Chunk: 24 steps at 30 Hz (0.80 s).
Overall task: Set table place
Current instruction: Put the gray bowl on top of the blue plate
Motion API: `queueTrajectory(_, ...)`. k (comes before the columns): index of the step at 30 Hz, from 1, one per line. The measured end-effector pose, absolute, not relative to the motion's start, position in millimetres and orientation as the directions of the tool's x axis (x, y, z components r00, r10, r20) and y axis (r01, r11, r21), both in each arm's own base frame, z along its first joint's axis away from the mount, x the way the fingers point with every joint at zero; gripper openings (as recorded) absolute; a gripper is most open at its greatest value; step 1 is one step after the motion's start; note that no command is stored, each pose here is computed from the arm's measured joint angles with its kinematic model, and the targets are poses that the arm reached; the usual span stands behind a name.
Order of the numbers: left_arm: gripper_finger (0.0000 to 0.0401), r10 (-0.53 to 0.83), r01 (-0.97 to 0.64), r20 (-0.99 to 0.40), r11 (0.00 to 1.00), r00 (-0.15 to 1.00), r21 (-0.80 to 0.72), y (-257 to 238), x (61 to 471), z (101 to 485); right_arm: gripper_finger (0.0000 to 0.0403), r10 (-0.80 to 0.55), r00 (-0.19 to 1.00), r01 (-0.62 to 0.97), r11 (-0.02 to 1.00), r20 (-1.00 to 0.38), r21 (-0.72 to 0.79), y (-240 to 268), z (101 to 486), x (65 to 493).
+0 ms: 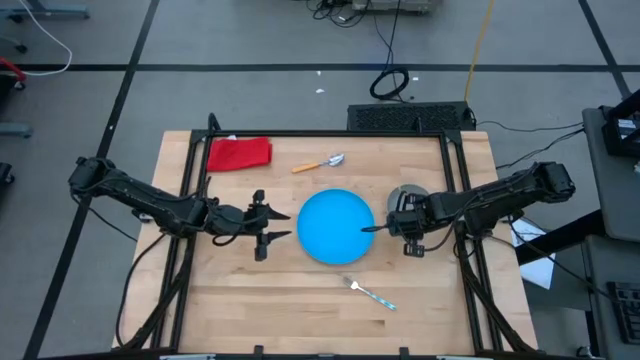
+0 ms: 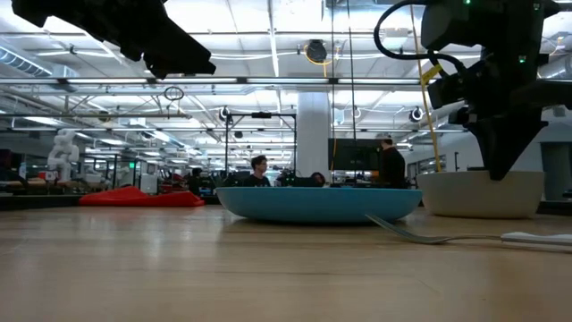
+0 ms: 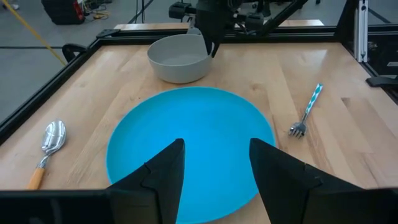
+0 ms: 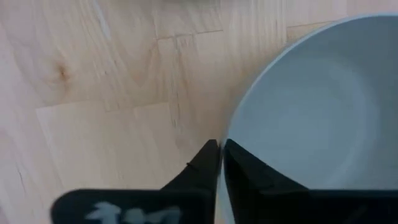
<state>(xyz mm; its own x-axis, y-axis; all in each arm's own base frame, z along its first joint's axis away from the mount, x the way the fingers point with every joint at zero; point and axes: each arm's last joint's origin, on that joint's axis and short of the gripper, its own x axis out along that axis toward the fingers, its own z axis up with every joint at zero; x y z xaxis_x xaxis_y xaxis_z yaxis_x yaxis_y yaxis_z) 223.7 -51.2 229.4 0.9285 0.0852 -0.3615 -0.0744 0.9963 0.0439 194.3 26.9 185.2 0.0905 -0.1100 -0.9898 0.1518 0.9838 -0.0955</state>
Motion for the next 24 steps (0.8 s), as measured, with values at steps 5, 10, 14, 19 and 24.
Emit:
queueTrajectory(5, 0.0186, 0.085, -0.074, -0.362, 0.996, 0.928, 0.044, -51.2, 223.7, 229.4, 0.0004, -0.108, 0.09, 0.155, 0.984, -0.99, -0.094, 27.0, 185.2, 194.4)
queueTrajectory(10, 0.0186, 0.085, -0.074, -0.362, 0.996, 0.928, 0.044, -51.2, 223.7, 229.4, 0.0002, -0.108, 0.09, 0.152, 0.984, -0.99, -0.094, 27.4, 185.2, 194.2)
queueTrajectory(14, 0.0186, 0.085, -0.074, -0.362, 0.996, 0.928, 0.044, -51.2, 223.7, 229.4, 0.0001, -0.109, 0.086, 0.15, 0.984, -0.99, -0.095, 27.7, 187.5, 194.6)
queueTrajectory(19, 0.0186, 0.086, -0.074, -0.362, 0.996, 0.928, 0.045, -51.2, 223.7, 229.4, 0.0001, -0.112, 0.096, 0.151, 0.984, -0.989, -0.096, 28.5, 206.0, 200.3)
queueTrajectory(24, 0.0186, 0.086, -0.074, -0.362, 0.996, 0.928, 0.046, -51.1, 223.7, 229.4, 0.0001, -0.112, 0.126, 0.154, 0.984, -0.986, -0.092, 29.7, 233.7, 207.7)
